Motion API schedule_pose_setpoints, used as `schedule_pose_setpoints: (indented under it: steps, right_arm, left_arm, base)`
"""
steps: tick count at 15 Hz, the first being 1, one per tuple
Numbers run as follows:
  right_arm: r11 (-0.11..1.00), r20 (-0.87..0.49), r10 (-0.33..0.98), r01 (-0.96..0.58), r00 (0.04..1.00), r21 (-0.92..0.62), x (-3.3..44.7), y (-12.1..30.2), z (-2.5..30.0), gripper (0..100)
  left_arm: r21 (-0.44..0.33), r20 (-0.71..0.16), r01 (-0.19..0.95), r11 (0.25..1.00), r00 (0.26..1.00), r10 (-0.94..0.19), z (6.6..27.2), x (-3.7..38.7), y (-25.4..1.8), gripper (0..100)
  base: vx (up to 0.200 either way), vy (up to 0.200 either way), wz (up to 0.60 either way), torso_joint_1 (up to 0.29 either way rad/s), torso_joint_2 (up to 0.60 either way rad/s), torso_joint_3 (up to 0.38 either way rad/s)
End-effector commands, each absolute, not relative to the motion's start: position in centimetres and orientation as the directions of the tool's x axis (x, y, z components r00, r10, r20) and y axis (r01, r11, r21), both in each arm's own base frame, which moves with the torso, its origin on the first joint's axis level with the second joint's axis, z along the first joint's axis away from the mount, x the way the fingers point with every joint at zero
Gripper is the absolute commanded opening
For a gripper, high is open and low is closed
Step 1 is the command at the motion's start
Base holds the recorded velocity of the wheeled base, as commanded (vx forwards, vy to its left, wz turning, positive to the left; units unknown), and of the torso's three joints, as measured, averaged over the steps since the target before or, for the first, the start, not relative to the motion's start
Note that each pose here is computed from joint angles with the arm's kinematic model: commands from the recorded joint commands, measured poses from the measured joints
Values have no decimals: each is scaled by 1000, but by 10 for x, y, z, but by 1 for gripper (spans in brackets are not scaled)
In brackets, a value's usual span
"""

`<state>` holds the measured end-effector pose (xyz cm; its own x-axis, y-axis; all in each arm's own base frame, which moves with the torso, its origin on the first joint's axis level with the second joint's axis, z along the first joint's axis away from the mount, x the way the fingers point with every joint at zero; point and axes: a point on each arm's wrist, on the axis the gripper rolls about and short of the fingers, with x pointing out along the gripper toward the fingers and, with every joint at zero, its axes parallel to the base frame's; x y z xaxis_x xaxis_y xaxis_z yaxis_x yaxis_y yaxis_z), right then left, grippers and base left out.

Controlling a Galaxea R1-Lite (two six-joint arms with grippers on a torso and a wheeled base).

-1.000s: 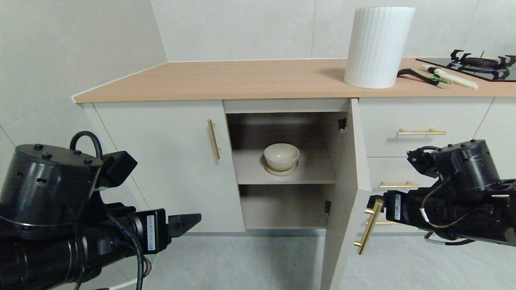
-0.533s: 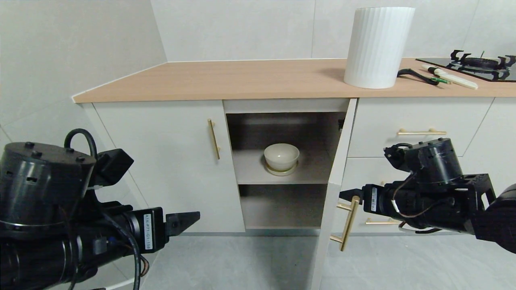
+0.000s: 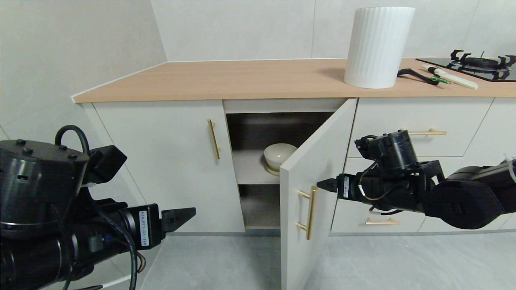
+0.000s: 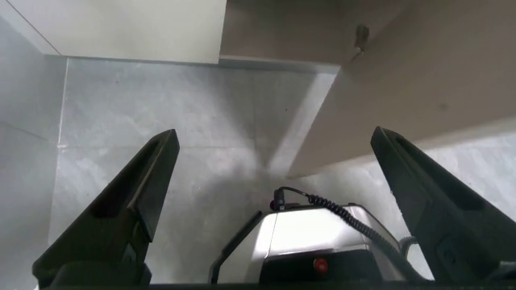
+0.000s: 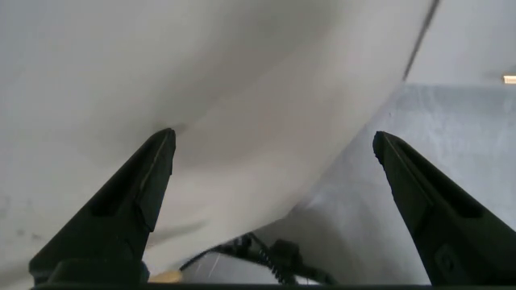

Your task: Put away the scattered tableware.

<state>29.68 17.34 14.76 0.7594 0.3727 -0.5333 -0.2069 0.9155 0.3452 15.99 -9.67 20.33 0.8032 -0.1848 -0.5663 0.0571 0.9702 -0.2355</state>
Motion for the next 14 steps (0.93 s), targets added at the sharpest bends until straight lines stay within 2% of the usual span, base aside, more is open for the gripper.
schedule_pose_setpoints:
  steps: [1,5,8,14]
  right_arm:
    - [914,-533,388,-238,752,330,310,189,141,100]
    - [897,-493,426,-284,758,339,331,217,142,100]
    - [896,-485,425,-277,764,348,341,224,138,100]
    - [890,-450,428,-282,784,357,345,226,138,100]
  left_arm:
    - [-237,-564,56,970,805,-184,204,160,-97,100]
    - [-250,-542,58,966,819,-190,206,160,-97,100]
    - [-231,-525,29,972,838,-150,206,163,-97,100]
    - [-227,-527,28,973,837,-147,205,162,-97,100]
  base:
    - [0,0,0,0,0,0]
    - [0,0,0,0,0,0]
    - [0,0,0,0,0,0]
    - [0,0,0,0,0,0]
